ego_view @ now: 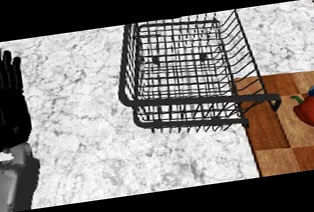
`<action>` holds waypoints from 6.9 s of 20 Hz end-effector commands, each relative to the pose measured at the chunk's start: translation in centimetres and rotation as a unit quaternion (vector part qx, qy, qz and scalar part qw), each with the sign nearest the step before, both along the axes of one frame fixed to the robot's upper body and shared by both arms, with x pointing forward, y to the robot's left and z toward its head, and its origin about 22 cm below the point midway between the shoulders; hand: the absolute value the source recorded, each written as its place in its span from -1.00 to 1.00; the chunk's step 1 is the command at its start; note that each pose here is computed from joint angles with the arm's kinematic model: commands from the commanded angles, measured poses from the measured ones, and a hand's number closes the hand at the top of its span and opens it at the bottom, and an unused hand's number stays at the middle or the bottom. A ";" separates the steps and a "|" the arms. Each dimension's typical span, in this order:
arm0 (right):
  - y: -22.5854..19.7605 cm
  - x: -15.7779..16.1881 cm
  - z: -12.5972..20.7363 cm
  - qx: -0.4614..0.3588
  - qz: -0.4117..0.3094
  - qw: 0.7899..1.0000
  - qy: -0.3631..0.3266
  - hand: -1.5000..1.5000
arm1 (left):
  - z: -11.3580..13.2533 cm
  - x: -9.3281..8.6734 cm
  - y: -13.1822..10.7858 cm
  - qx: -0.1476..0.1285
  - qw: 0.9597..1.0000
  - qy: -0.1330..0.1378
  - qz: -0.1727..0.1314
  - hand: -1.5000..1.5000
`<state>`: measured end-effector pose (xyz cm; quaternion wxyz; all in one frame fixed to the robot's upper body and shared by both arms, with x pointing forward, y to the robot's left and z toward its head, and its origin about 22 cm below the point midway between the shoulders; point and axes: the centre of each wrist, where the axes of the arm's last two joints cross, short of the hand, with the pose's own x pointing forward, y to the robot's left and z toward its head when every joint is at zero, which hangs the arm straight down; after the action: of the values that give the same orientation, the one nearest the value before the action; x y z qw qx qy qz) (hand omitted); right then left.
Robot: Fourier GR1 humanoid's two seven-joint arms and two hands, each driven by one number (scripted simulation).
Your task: Pick the bell pepper from the cutting board and place it in the tiered basket
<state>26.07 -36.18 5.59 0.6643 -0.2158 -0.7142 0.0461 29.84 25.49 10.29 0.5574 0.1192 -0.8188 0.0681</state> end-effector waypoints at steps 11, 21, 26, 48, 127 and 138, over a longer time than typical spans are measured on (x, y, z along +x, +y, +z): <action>4.5 4.5 3.1 0.075 0.256 0.963 -0.038 -1.00 | -4.8 -3.6 -0.5 0.226 0.954 0.108 -0.162 0.00; 0.7 2.5 11.6 -0.220 0.350 0.903 0.117 -1.00 | -4.8 -3.7 0.8 0.219 0.960 0.111 -0.133 0.00; 1.2 1.3 17.6 -0.407 0.305 0.841 0.185 -1.00 | -4.7 -3.6 1.3 0.228 0.958 0.114 -0.132 0.00; 11.6 -3.7 11.6 -0.560 0.178 0.755 0.293 -1.00 | -5.2 -3.7 0.0 0.237 0.956 0.107 -0.139 0.00; -11.2 2.1 3.0 -0.510 0.056 0.838 0.187 1.00 | -4.5 -4.8 1.2 0.229 0.959 0.093 -0.139 0.00; -13.1 3.1 14.3 -0.333 0.101 0.935 0.064 1.00 | -6.5 -5.0 -0.1 0.220 0.960 0.112 -0.134 0.00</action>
<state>29.79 -48.07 16.14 0.5886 -0.4017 -0.5753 0.4016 25.74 26.21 4.72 0.6044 0.1357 -0.7570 -0.2080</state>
